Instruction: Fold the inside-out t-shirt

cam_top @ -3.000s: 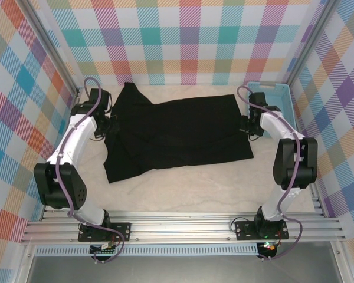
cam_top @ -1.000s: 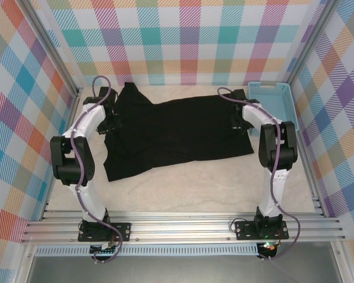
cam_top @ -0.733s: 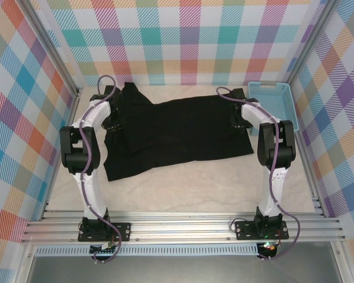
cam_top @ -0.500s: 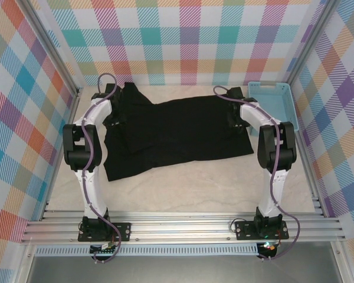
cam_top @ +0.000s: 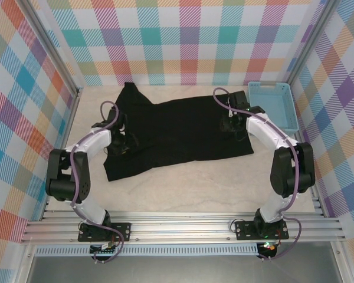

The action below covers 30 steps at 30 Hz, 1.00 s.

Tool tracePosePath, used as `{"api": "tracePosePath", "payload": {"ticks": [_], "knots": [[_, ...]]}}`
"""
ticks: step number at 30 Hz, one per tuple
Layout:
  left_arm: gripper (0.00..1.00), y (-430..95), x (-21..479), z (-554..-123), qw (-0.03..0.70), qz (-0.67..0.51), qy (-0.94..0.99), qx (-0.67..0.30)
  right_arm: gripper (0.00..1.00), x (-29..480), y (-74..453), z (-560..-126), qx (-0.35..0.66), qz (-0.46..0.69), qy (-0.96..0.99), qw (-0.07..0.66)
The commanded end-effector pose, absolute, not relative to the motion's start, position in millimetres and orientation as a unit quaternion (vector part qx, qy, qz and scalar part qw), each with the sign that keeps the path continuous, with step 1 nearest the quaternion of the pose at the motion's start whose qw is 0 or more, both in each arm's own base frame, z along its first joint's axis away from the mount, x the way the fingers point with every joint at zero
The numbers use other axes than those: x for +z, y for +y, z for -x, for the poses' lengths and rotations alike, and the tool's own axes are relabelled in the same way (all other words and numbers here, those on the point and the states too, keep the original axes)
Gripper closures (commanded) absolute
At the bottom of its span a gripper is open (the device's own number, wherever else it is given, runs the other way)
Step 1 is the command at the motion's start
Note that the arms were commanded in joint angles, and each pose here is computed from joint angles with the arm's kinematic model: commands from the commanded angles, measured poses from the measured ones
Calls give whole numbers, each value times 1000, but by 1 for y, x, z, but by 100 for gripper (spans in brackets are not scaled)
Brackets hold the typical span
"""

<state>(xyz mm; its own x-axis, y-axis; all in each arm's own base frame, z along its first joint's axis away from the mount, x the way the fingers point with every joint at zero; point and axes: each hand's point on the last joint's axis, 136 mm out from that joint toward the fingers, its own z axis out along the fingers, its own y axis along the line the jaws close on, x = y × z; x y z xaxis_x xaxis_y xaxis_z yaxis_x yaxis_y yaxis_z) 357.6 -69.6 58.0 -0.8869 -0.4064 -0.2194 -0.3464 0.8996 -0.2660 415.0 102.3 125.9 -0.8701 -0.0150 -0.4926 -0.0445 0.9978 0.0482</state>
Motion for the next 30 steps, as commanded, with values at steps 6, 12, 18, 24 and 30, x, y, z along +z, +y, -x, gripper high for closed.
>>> {"api": "tracePosePath", "payload": {"ticks": [6,12,18,24,30], "knots": [[51,-83,44,-371,133,194,963,-134,53,125,112,-412,62,9,966,252],[71,-83,43,-376,134,190,964,-132,54,122,112,-411,65,8,966,249],[94,-82,51,-384,145,185,964,-127,54,119,112,-409,64,9,967,245],[100,-85,76,-411,173,176,960,-132,54,121,111,-409,60,10,967,247],[98,-97,84,-466,201,172,952,-153,54,120,110,-409,57,12,968,246]]}}
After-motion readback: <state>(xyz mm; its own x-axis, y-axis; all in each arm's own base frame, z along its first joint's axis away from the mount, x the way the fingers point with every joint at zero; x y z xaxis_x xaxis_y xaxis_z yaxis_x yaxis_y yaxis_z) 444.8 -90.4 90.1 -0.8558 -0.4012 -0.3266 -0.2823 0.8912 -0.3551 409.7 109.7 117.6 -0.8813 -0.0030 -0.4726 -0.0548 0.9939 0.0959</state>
